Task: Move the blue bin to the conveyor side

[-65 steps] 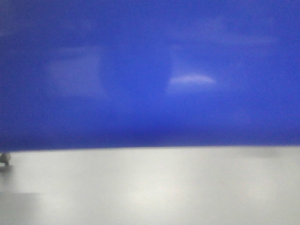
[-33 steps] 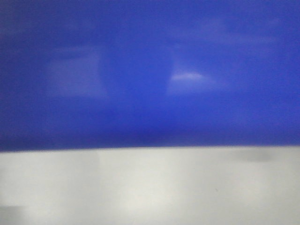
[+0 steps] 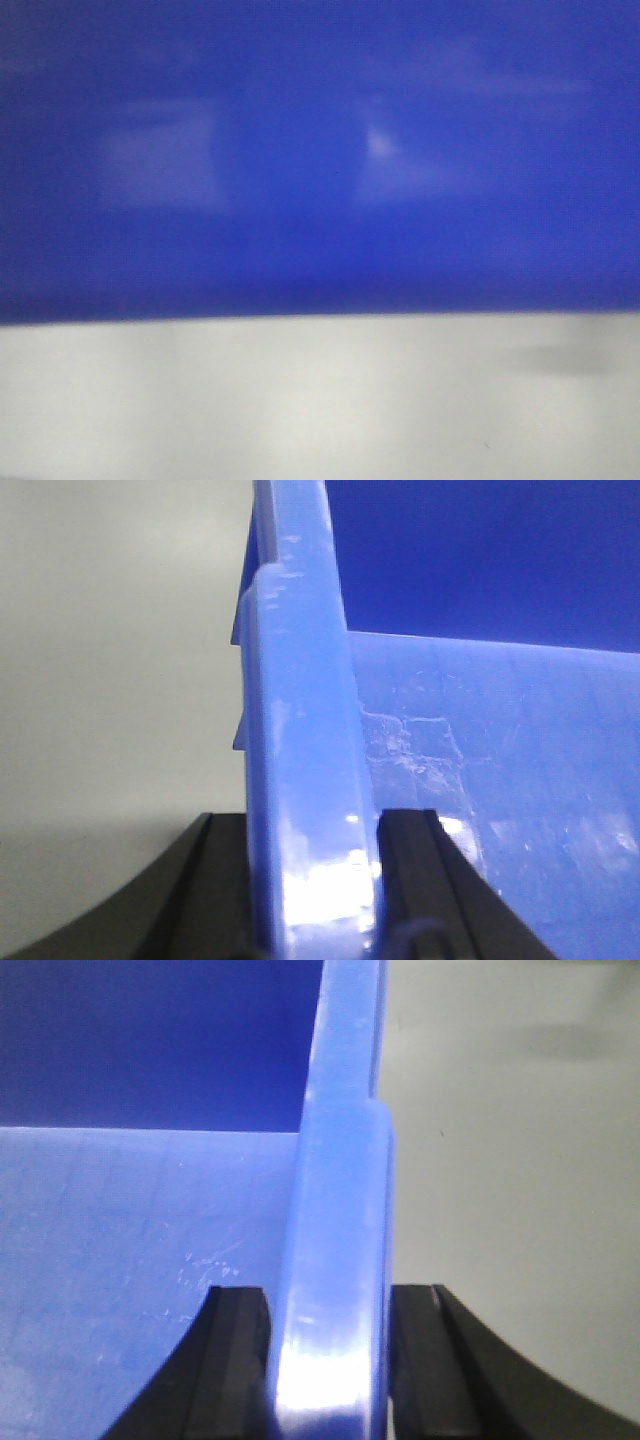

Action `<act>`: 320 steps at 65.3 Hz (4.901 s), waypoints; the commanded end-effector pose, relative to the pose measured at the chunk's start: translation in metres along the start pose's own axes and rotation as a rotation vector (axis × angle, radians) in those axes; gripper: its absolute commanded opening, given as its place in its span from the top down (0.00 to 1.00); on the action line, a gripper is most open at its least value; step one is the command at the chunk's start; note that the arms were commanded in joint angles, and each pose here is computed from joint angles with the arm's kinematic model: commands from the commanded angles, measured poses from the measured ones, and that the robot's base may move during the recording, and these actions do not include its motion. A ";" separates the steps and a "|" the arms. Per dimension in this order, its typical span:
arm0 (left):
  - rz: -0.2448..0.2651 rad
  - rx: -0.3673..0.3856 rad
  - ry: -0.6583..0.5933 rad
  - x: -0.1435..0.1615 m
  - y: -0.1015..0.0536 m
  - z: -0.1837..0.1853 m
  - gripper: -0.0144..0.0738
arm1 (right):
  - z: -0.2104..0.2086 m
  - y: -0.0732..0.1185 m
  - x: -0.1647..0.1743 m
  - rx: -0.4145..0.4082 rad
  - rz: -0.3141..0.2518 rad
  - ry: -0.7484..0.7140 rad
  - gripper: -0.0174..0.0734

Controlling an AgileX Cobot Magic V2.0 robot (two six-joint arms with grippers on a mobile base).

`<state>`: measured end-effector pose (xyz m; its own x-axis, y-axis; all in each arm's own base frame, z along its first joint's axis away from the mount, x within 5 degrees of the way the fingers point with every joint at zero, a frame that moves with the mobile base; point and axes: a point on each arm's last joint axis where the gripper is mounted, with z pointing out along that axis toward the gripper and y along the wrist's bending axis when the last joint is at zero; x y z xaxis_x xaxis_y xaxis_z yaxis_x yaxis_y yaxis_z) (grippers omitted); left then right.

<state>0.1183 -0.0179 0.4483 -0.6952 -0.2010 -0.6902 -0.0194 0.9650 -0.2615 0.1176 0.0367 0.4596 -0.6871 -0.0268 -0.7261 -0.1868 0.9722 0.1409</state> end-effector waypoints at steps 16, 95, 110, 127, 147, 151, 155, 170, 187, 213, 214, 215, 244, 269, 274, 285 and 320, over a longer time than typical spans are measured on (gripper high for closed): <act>0.035 -0.040 -0.119 -0.007 0.003 -0.009 0.84 | -0.011 -0.008 -0.008 0.079 -0.042 -0.126 0.89; 0.035 -0.042 -0.120 -0.007 0.004 -0.009 0.84 | -0.011 -0.008 -0.008 0.079 -0.042 -0.126 0.89; 0.035 -0.042 -0.120 -0.007 0.004 -0.009 0.84 | -0.011 -0.008 -0.008 0.079 -0.042 -0.126 0.89; 0.035 -0.042 -0.120 -0.007 0.004 -0.009 0.84 | -0.011 -0.008 -0.008 0.079 -0.042 -0.126 0.89; 0.039 -0.053 -0.122 -0.008 0.004 -0.009 0.84 | -0.011 -0.008 -0.008 0.079 -0.042 -0.126 0.89; 0.039 -0.053 -0.122 -0.008 0.004 -0.009 0.84 | -0.011 -0.008 -0.008 0.079 -0.042 -0.126 0.89; 0.039 -0.053 -0.122 -0.008 0.005 -0.009 0.84 | -0.011 -0.008 -0.008 0.079 -0.042 -0.126 0.89; 0.040 -0.058 -0.123 -0.008 0.005 -0.009 0.84 | -0.011 -0.008 -0.008 0.079 -0.042 -0.126 0.89; 0.041 -0.060 -0.123 -0.008 0.005 -0.009 0.84 | -0.011 -0.008 -0.008 0.079 -0.042 -0.126 0.89; 0.041 -0.061 -0.123 -0.008 0.005 -0.009 0.84 | -0.011 -0.008 -0.008 0.079 -0.042 -0.126 0.89; 0.041 -0.061 -0.123 -0.008 0.005 -0.009 0.84 | -0.011 -0.008 -0.008 0.079 -0.042 -0.126 0.89; 0.041 -0.061 -0.123 -0.008 0.005 -0.009 0.84 | -0.011 -0.008 -0.008 0.079 -0.042 -0.126 0.89; 0.041 -0.061 -0.123 -0.008 0.005 -0.009 0.84 | -0.011 -0.008 -0.008 0.079 -0.042 -0.126 0.89; 0.041 -0.061 -0.123 -0.008 0.005 -0.009 0.84 | -0.011 -0.008 -0.008 0.079 -0.042 -0.126 0.89; 0.041 -0.061 -0.123 -0.008 0.005 -0.009 0.84 | -0.011 -0.008 -0.008 0.079 -0.042 -0.126 0.89; 0.041 -0.061 -0.123 -0.008 0.005 -0.009 0.84 | -0.011 -0.008 -0.008 0.079 -0.042 -0.126 0.89; 0.041 -0.061 -0.123 -0.008 0.005 -0.009 0.84 | -0.011 -0.008 -0.008 0.079 -0.042 -0.126 0.89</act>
<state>0.1185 -0.0169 0.4483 -0.6924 -0.1948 -0.6947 -0.0222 0.9682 -0.2493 0.1176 0.0369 0.4598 -0.6862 -0.0259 -0.7270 -0.1882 0.9717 0.1431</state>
